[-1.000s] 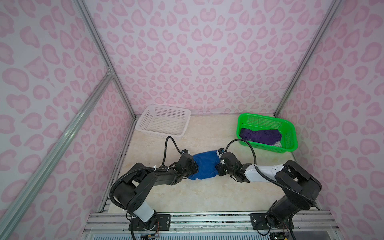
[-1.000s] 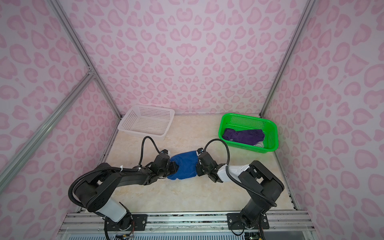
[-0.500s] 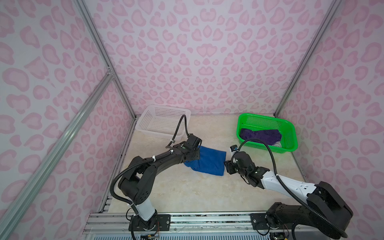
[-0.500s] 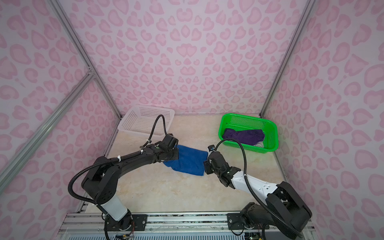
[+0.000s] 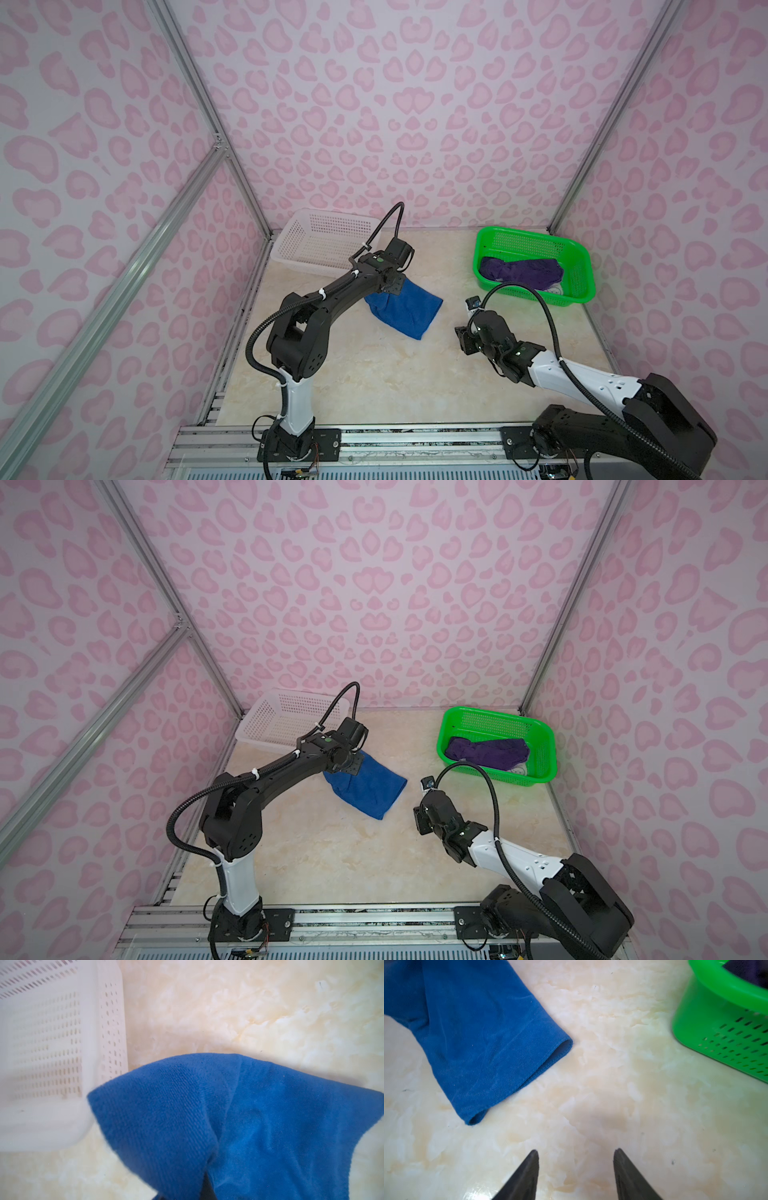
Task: Fold and stack the towels
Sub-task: 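Lift the towel toward the white basket with left gripper while right releases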
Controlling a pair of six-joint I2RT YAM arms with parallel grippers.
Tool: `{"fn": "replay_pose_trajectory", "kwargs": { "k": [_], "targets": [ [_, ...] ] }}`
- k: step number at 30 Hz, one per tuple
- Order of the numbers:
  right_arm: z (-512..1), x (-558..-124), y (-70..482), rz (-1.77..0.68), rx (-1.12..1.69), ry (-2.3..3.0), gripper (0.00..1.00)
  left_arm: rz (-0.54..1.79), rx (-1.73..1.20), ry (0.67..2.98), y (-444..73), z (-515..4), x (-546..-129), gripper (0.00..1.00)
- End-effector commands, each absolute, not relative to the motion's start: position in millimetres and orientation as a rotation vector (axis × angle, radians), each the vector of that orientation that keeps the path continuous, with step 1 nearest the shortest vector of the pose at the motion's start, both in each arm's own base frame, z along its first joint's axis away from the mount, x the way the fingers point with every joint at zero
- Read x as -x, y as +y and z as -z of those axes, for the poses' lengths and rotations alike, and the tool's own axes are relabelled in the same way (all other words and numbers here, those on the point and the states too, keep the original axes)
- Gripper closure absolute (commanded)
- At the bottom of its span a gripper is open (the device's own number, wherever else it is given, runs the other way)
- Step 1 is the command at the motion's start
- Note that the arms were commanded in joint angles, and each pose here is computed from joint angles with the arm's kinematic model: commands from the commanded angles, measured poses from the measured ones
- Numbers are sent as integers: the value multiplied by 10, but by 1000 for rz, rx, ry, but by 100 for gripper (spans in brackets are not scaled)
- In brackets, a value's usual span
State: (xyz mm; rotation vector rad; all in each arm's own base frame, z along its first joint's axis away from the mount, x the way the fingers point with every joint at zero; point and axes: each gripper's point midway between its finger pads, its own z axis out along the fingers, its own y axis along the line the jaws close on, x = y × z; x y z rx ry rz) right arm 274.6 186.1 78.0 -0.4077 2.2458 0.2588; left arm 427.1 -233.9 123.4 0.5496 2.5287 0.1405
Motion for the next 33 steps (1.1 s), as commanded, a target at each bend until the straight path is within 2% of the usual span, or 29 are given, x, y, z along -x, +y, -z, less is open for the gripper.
{"fn": "replay_pose_trajectory", "kwargs": {
  "k": [1, 12, 25, 33],
  "targets": [
    [-754, -2761, 1957, -306, 426, 2239, 42, -233, -626, 2484, -2244, -1447, -4502, 97],
    [-560, -2823, 2156, -354, 470, 2282, 42, -222, -621, 2475, -2015, -1906, -5271, 97],
    [-293, -2900, 2413, -369, 543, 2341, 43, -165, -344, 2469, -1003, -2010, -5816, 97],
    [-229, -2919, 2586, -358, 602, 2353, 43, -273, -280, 2469, -403, -1830, -6033, 97]
  ]
}}
